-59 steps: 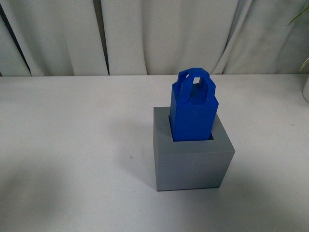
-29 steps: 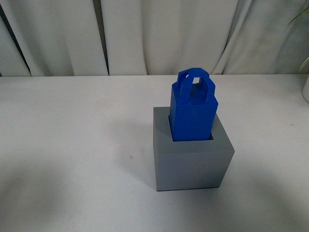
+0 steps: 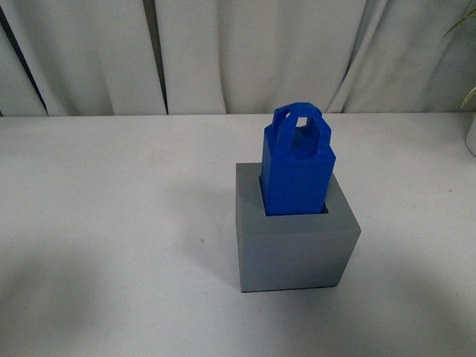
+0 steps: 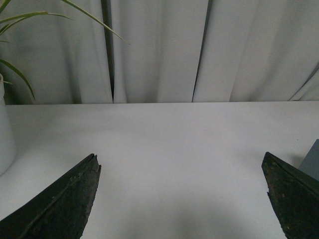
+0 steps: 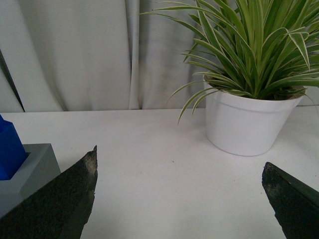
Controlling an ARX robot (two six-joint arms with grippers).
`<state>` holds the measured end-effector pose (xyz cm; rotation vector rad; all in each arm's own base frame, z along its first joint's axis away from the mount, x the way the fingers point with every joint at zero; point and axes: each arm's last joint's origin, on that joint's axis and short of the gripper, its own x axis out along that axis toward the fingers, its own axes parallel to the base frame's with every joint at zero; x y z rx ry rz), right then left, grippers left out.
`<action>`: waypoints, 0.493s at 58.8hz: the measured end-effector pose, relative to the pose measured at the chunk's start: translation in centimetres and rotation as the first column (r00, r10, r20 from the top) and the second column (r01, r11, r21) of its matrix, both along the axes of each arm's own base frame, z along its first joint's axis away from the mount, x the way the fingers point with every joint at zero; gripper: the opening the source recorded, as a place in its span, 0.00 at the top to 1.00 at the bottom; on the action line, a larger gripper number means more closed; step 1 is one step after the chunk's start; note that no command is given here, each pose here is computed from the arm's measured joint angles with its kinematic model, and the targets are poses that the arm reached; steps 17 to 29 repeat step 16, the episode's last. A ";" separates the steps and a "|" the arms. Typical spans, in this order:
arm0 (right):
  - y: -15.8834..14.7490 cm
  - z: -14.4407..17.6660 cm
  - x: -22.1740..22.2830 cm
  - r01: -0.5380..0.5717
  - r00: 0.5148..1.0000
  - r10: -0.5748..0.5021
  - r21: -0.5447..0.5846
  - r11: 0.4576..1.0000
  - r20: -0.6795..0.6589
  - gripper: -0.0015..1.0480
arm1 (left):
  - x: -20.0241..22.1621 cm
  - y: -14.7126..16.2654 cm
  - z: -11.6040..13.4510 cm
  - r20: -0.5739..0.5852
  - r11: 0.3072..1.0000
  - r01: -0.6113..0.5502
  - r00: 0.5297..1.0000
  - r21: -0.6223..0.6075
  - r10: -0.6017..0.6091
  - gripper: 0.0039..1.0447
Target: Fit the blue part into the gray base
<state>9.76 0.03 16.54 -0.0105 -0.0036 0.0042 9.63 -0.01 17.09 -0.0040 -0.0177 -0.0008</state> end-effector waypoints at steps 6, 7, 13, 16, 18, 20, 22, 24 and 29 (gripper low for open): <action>0.0 0.0 0.0 0.000 1.000 0.000 0.000 1.000 0.000 0.07 | 0.0 0.0 0.0 0.000 1.000 0.000 1.000 0.000 0.000 0.06; 0.0 0.0 0.0 0.000 1.000 0.000 0.000 1.000 0.000 0.07 | 0.0 0.0 0.0 0.000 1.000 0.000 1.000 0.000 0.000 0.06; 0.0 0.0 0.0 0.000 1.000 0.000 0.000 1.000 0.000 0.07 | 0.0 0.0 0.0 0.000 1.000 0.000 1.000 0.000 0.000 0.06; 0.0 0.0 0.0 0.000 1.000 0.000 0.000 1.000 0.000 0.07 | 0.0 0.0 0.0 0.000 1.000 0.000 1.000 0.000 0.000 0.06; 0.0 0.0 0.0 0.000 1.000 0.000 0.000 1.000 0.000 0.07 | 0.0 0.0 0.0 0.000 1.000 0.000 1.000 0.000 0.000 0.06; 0.0 0.0 0.0 0.000 1.000 0.000 0.000 1.000 0.000 0.07 | 0.0 0.0 0.0 0.000 1.000 0.000 1.000 0.000 0.000 0.06; 0.0 0.0 0.0 0.000 1.000 0.000 0.000 1.000 0.000 0.07 | 0.0 0.0 0.0 0.000 1.000 0.000 1.000 0.000 0.000 0.06; 0.0 0.0 0.0 0.000 1.000 0.000 0.000 1.000 0.000 0.07 | 0.0 0.0 0.0 0.000 1.000 0.000 1.000 0.000 0.000 0.06; 0.0 0.0 0.0 0.000 1.000 0.000 0.000 1.000 0.000 0.07 | 0.0 0.0 0.0 0.000 1.000 0.000 1.000 0.000 0.000 0.06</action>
